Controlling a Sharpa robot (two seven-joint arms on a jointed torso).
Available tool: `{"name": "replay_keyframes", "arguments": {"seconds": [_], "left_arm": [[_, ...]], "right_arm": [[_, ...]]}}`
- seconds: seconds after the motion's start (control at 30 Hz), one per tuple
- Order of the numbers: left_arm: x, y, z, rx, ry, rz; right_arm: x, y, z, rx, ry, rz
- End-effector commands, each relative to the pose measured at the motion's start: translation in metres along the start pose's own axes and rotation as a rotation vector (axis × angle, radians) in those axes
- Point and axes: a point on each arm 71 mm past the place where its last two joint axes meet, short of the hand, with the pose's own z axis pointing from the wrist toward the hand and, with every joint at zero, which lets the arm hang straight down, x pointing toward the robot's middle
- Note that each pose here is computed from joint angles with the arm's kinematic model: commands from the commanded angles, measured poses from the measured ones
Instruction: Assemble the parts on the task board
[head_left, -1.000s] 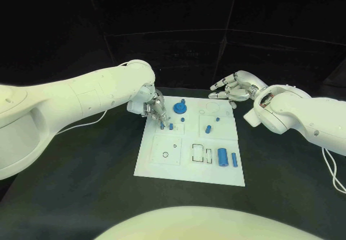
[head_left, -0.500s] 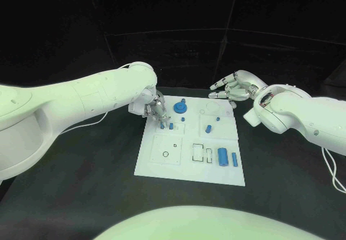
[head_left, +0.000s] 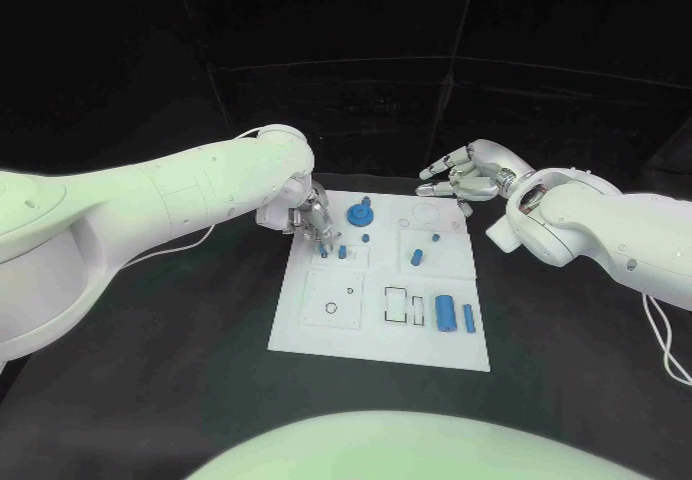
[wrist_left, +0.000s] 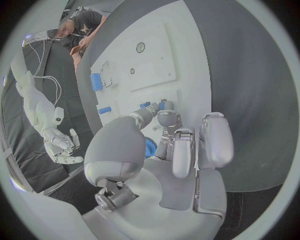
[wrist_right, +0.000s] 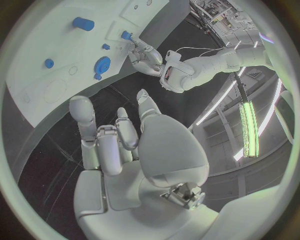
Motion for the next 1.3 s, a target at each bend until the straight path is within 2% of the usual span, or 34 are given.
{"name": "replay_keyframes", "arguments": {"seconds": [0.03,0.3,1.3], "left_arm": [[-0.0005,0.0024,-0.0001,-0.021,0.001,0.012],[-0.0008,0.0035,0.0,-0.026,-0.001,0.014],[0.003,0.0,0.0007,-0.02,0.018,0.032]], "right_arm": [[-0.0001,0.0019,0.0004,-0.012,0.007,-0.002],[0.0,0.002,0.0005,-0.012,0.007,-0.002],[0.0006,0.0024,0.0009,-0.013,0.008,-0.001]]}}
